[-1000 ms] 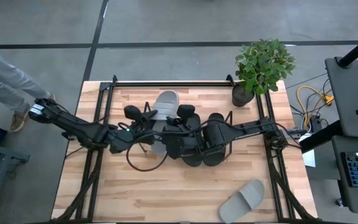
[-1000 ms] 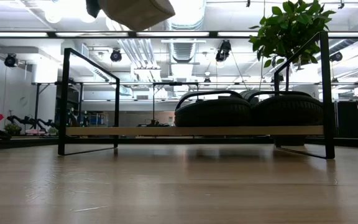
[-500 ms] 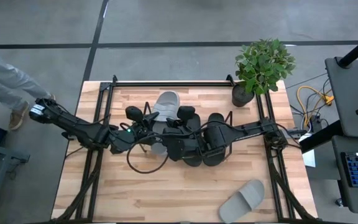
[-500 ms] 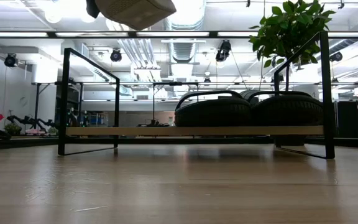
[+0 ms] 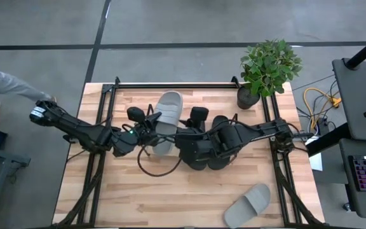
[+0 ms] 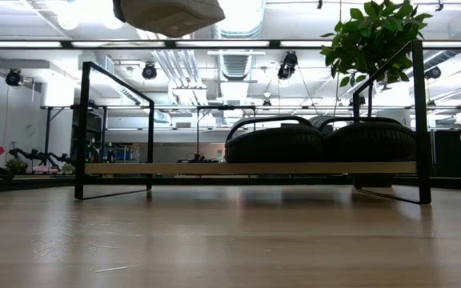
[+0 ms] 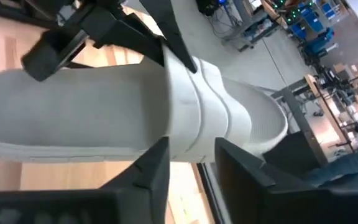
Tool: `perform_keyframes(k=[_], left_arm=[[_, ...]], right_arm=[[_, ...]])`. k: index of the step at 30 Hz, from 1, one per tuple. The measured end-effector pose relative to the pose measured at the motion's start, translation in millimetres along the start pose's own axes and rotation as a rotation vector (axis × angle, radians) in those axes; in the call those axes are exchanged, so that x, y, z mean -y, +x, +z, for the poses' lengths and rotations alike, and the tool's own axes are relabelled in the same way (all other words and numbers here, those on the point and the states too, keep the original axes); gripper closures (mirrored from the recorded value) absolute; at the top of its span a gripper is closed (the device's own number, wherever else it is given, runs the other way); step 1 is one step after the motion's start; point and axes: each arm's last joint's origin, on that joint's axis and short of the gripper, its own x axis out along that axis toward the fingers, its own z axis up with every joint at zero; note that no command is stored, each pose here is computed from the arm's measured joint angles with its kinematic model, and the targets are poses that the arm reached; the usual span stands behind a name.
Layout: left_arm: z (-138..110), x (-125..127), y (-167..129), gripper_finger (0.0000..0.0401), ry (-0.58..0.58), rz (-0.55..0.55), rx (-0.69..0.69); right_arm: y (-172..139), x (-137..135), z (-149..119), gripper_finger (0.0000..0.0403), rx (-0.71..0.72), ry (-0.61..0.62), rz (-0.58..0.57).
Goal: Pick and place slides into the shelf
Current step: Put the left gray slides on the shelf
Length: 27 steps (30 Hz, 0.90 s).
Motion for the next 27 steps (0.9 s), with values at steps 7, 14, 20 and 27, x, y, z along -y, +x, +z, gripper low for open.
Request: perform_keyframes(k=[7,14,20,27], left_arm=[[0,5,1,0.0401,-0.061,-0.003,-0.008],[1,27,7,0.0401,-0.07,-0.055,-0.027],[0,57,15,0.0401,0.027,-0.056,-0.102],[0,78,21,0.0401,0.077,-0.095,-0.117]], right_arm=[[-28,20,-12,0.0252,-0.036,0.138,0.002],[-42,29,-28,0.0258,-0.109,0.197,-0.046],[-40,26,-30,0.0272,-0.125,0.203,-0.05],[-37,22,-34,0.0284,-0.147,0.178,-0.057]])
